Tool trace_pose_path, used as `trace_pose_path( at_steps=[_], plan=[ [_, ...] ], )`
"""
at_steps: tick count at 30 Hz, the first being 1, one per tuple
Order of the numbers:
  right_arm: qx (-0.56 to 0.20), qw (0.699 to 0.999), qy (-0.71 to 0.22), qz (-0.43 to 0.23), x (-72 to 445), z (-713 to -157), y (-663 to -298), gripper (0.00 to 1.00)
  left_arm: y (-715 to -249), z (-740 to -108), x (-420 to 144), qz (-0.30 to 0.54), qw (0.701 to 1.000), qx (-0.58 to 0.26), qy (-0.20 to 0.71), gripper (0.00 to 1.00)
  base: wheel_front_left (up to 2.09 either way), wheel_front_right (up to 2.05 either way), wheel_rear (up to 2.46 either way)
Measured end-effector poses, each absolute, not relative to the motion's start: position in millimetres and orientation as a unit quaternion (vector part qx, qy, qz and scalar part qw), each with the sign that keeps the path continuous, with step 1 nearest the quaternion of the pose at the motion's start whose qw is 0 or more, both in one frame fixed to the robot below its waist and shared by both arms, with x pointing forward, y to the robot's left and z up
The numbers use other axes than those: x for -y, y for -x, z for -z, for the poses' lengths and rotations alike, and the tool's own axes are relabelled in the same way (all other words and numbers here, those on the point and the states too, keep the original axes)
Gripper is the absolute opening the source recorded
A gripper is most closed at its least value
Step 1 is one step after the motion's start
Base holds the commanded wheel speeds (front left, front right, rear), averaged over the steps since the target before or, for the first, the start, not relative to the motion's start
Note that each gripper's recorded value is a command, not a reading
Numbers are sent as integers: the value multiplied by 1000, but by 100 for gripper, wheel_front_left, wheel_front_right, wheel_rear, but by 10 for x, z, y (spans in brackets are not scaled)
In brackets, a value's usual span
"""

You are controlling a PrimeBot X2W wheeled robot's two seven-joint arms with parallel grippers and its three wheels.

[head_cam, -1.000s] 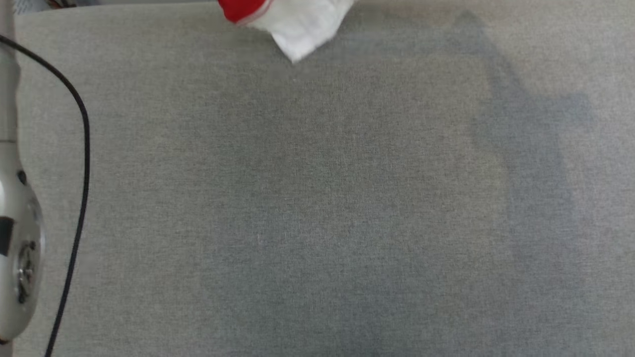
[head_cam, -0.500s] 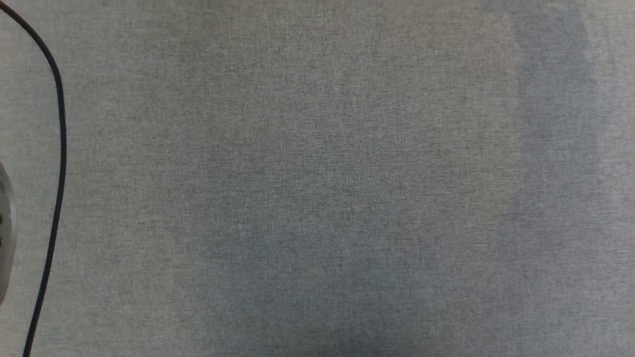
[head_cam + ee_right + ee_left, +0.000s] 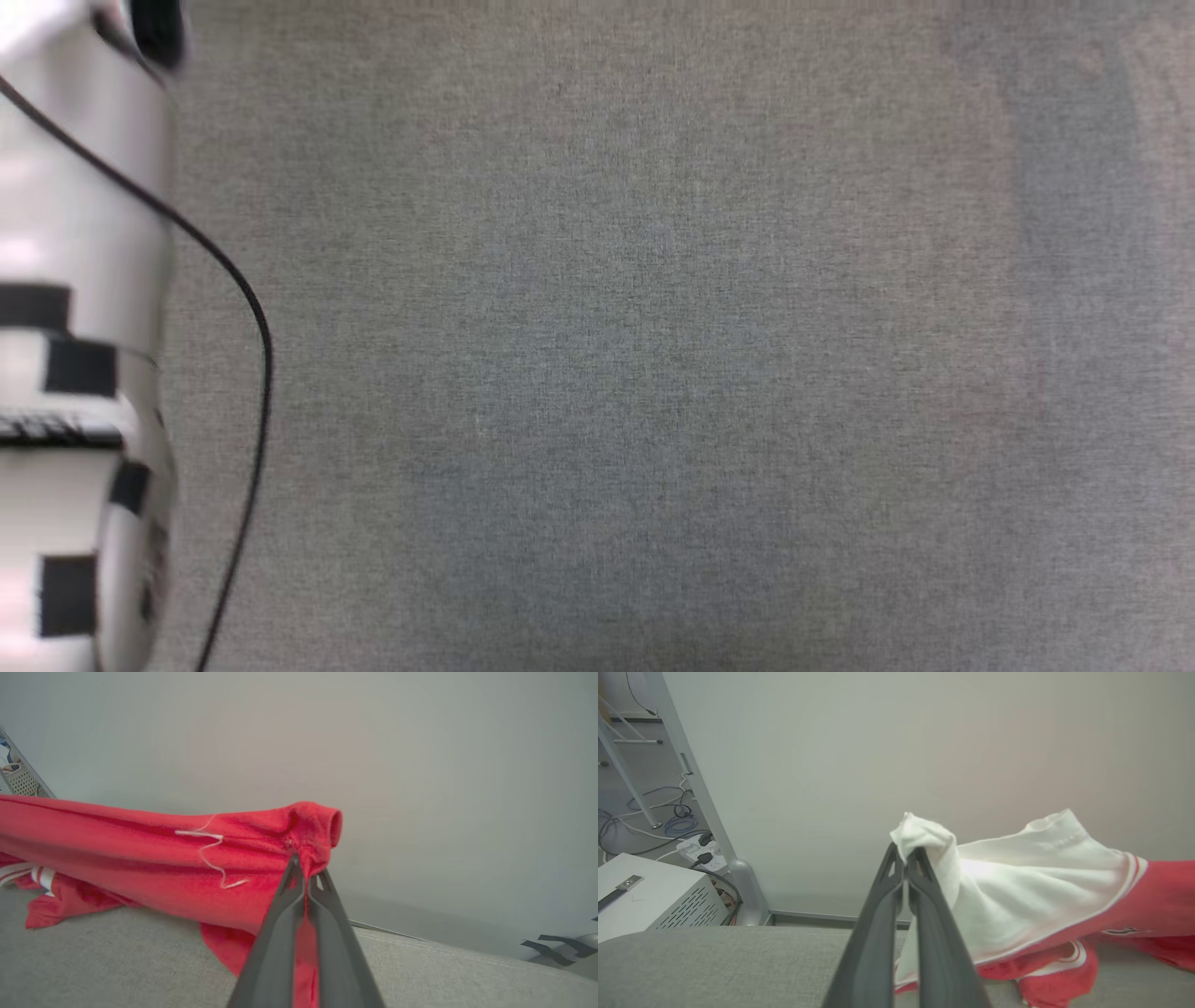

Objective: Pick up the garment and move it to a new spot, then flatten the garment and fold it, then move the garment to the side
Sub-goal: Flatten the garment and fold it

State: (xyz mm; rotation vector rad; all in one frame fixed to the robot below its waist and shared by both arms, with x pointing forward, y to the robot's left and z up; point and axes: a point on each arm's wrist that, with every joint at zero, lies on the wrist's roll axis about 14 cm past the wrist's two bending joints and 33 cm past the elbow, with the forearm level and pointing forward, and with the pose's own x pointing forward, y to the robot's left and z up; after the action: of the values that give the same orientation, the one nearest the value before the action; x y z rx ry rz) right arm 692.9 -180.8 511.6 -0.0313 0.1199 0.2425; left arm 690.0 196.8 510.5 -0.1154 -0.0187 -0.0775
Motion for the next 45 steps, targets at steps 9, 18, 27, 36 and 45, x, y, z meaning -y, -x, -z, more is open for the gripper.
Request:
trace_pose_path(
  at_steps=[9,18,27,36,45],
  plan=[
    [-151,980,-40,-124,1891,-4375,-5995,0,-5929,-4500,-1904,49,992,-56,98,0,0,0,0],
    [-182,972,-83,-122,1924,-4248,-5173,0,-4996,-4475,-2014,41,991,-61,115,0,0,0,0],
    [-189,968,-115,-115,1974,-4214,-4365,0,-4018,-4433,-2112,10,988,-73,135,0,0,0,0],
    [-192,965,-145,-101,2021,-4132,-3713,0,-3356,-4530,-2103,-8,986,-90,144,0,0,0,0],
    [-231,958,-148,-86,2077,-3911,-3189,0,-2909,-4479,-2016,-12,977,-140,160,0,0,0,0]
  ],
)
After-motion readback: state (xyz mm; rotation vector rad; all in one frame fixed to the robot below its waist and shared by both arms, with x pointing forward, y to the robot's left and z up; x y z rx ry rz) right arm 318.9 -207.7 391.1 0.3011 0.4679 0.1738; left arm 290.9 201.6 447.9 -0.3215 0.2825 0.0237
